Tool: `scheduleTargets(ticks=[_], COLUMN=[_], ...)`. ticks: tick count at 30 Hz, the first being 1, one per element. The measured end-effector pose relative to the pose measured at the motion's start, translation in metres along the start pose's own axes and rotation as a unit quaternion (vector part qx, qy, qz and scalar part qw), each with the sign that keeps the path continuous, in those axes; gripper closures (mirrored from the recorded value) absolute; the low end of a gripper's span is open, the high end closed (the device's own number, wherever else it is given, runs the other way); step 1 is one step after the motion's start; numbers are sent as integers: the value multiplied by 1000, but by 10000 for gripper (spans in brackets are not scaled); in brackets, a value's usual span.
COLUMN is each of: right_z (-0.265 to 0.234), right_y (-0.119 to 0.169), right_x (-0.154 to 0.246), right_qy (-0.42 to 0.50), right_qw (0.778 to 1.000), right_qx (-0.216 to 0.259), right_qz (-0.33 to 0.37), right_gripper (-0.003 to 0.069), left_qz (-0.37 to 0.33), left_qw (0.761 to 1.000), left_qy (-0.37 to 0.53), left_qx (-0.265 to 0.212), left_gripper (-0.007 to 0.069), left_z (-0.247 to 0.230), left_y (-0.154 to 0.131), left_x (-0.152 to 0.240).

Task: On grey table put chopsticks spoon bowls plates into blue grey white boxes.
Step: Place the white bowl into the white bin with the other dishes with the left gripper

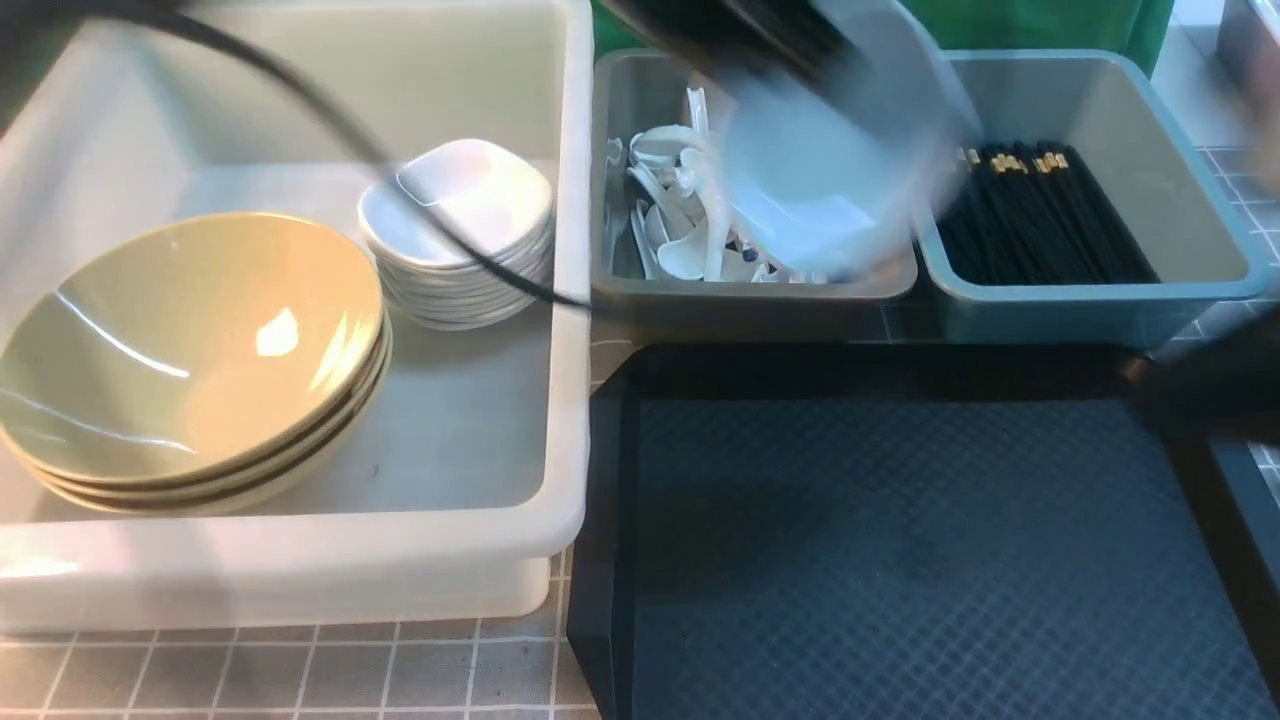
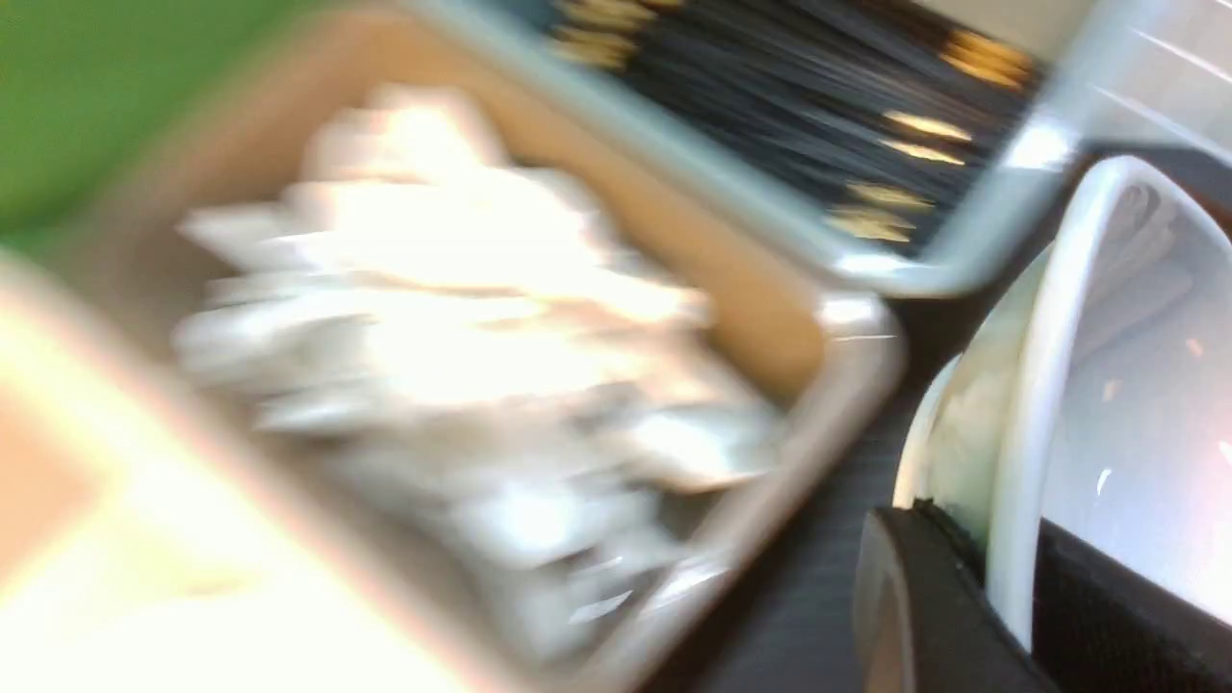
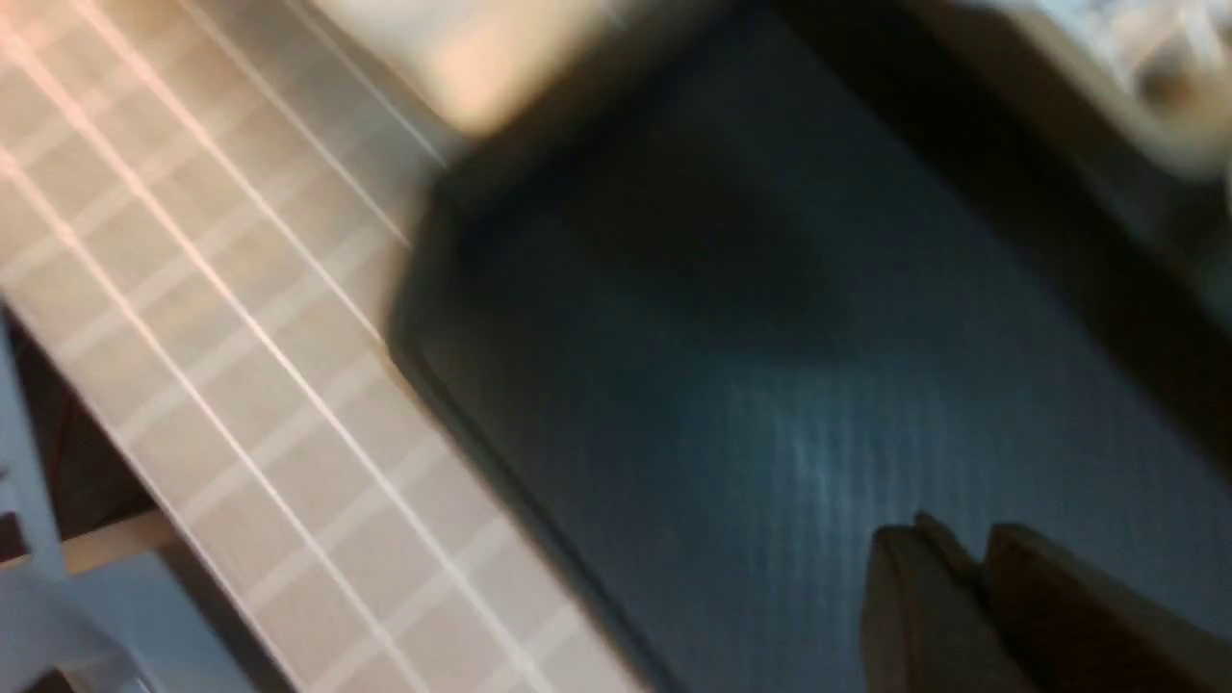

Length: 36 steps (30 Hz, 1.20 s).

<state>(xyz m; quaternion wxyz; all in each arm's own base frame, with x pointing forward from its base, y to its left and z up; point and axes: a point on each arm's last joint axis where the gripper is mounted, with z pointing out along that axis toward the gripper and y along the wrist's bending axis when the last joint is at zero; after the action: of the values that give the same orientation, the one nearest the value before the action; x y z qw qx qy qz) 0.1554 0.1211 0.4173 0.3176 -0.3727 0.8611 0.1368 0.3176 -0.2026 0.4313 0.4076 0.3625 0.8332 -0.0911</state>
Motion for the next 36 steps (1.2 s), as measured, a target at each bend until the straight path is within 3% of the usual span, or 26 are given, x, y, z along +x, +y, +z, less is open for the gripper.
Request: scheduleTargets(ticks=[3,7,15,27,31,36], right_z=[17,39,70,115,124,125], right_y=[14,33,39,21,12,7], right_x=[-39,-79,-121,-129,-129,-129], right_qy=[-5,-12,-17,20,32,33], right_qw=[998,993,986,980,980,981], right_qx=[-27,-39,-29,41,48,54], right_qz=[-52,-110,-164,-195,-189,-185], right_gripper=[600,629,633,633,633,633], left_qz=[-46,-117,-206,-190,-157,-125], left_qw=[997,987,972,978,984,988], left_qy=[8,32,31,29,49,72], left_qx=[-62,-108,-111,-77,-64,-49], left_gripper=[620,620,620,612,542,318], left_z=[-36,-42,16,118,130,134], left_y=[46,91,156,199,205,204], left_x=[26,69,128,153,154,158])
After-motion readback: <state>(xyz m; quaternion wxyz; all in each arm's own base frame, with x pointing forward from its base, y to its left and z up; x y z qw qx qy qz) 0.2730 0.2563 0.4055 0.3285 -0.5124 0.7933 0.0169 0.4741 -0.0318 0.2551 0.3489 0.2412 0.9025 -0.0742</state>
